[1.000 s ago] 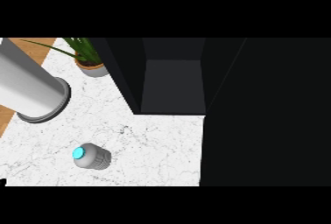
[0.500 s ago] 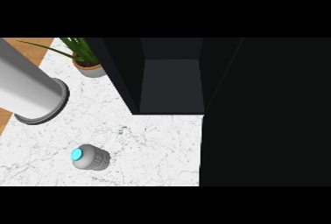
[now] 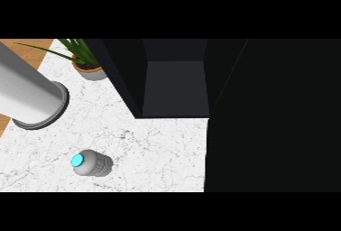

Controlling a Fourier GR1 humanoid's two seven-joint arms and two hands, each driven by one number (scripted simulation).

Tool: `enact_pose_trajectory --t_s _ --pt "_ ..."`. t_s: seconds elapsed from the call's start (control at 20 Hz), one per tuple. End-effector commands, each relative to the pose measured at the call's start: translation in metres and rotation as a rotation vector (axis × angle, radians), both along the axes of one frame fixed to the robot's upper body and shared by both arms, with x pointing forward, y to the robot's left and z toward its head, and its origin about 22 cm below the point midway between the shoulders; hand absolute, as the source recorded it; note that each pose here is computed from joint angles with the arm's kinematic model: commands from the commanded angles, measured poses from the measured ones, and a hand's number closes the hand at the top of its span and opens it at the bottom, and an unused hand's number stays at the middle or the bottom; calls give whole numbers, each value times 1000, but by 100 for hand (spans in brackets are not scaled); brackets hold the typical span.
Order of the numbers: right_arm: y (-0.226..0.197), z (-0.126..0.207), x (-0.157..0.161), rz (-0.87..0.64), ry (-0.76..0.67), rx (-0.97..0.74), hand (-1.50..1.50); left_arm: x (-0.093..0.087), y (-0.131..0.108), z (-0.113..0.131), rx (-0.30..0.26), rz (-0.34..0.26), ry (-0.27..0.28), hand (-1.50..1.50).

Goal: Pick up the bottled water, place it into the cabinet and close the cabinet

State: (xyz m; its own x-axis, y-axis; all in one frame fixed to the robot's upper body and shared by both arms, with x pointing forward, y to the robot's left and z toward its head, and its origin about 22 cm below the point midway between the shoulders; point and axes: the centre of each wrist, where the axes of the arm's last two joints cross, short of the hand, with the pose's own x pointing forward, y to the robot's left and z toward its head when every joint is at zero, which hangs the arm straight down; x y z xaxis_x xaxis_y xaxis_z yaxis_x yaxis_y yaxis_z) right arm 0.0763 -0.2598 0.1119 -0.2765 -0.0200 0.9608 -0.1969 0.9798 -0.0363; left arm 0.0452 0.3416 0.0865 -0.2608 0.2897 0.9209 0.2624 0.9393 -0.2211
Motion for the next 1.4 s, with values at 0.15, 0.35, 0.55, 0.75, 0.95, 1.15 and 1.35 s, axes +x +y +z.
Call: enact_pose_trajectory --t_s 0.15,0.35,0.55,0.75,0.95,1.15,1.35 --pt "1 29 -26 23 -47 28 -150 36 5 -22 3 54 64 -150" --pt "-2 32 -36 32 -39 15 -150 36 5 -46 -38 32 119 -150" --pt "1 34 -38 40 -41 24 -150 61 6 -73 16 61 127 -150" --pt "-1 27 -41 44 -49 22 -150 80 -3 -101 30 69 147 -150" --pt "3 33 -48 48 -49 35 -150 79 8 -129 45 47 200 -150" --pt "1 35 -53 40 -37 33 -150 110 -4 -145 47 52 209 -150" --pt "-4 26 -56 30 -33 16 -150 128 -15 -161 43 47 207 -150"
